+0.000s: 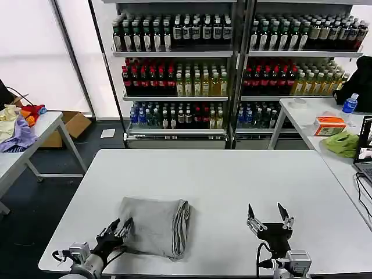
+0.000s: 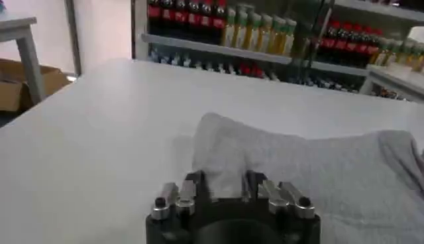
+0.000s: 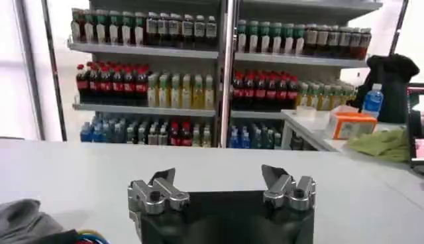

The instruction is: Fold and organize the clothes.

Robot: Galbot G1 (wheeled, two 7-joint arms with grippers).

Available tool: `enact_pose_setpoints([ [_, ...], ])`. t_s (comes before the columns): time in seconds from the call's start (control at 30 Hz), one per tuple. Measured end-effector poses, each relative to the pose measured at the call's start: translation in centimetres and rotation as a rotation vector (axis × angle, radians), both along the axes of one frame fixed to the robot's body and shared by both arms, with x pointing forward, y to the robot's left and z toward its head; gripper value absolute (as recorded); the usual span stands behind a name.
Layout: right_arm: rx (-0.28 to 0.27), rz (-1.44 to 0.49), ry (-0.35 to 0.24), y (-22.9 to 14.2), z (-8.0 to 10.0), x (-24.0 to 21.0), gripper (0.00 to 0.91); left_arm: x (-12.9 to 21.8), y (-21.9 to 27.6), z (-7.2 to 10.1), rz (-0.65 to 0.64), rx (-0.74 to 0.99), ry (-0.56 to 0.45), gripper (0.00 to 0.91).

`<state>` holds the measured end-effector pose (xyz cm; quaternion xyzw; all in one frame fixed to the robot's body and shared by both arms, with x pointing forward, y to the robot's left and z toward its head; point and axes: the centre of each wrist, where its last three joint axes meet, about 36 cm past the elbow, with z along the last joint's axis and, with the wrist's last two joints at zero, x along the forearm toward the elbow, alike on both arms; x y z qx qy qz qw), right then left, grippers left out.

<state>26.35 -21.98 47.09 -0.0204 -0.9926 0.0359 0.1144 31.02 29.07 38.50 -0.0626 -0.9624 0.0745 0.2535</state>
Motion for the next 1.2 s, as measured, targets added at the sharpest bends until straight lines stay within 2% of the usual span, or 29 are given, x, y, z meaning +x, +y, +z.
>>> enact_pose_setpoints([
  [0.2,0.005,0.002,-0.002,0.1,0.0,-0.1,0.907,-0.1,0.0,-0.3,0.0,-0.005,0.012,0.0],
  [0.63,0.004,0.001,-0.009,0.0,0.0,0.1,0.907,0.5,1.9,-0.7,0.041,0.036,0.005,0.0],
  [0.77,0.004,0.003,-0.006,0.1,-0.1,0.1,0.907,0.7,3.9,-0.2,0.071,0.074,-0.004,0.0],
  [0.97,0.009,0.011,-0.006,0.3,-0.2,0.3,0.907,1.6,9.5,2.3,0.153,0.191,-0.043,0.0],
  [1.2,0.019,0.017,-0.001,0.7,-0.5,0.7,0.907,1.9,16.0,7.1,0.244,0.354,-0.11,0.0],
])
